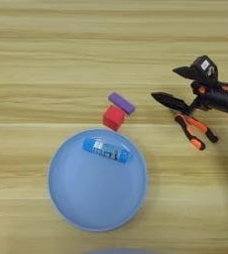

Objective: Move the objects on the table

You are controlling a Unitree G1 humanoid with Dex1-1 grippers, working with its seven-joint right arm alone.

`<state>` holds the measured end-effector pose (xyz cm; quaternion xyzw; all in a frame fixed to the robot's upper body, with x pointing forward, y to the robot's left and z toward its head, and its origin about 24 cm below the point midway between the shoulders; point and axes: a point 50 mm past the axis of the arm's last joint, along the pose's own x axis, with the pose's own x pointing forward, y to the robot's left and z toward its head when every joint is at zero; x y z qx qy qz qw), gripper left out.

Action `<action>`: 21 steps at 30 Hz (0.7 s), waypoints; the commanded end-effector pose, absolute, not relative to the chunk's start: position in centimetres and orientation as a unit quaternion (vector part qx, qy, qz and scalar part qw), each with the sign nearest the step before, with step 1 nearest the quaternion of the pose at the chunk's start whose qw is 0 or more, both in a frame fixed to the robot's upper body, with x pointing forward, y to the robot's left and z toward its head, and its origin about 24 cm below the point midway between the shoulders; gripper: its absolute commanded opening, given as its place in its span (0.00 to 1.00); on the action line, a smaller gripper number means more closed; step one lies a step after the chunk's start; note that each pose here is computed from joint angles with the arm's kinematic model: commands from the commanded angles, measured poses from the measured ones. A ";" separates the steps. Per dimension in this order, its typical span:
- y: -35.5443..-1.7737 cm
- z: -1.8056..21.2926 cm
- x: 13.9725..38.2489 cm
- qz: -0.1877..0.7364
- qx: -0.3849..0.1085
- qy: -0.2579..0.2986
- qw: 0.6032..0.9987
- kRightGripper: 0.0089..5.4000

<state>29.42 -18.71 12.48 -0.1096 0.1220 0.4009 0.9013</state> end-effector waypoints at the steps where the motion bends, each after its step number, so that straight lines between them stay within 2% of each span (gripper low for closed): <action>1: -20.4 14.5 29.5 0.368 -0.155 0.092 0.912 1.00; 8: -22.3 12.3 28.4 0.335 -0.152 0.147 0.918 1.00; 18: -23.8 10.0 28.2 0.248 -0.126 0.167 0.946 1.00; 21: -23.4 8.3 27.2 0.246 -0.111 0.195 0.943 1.00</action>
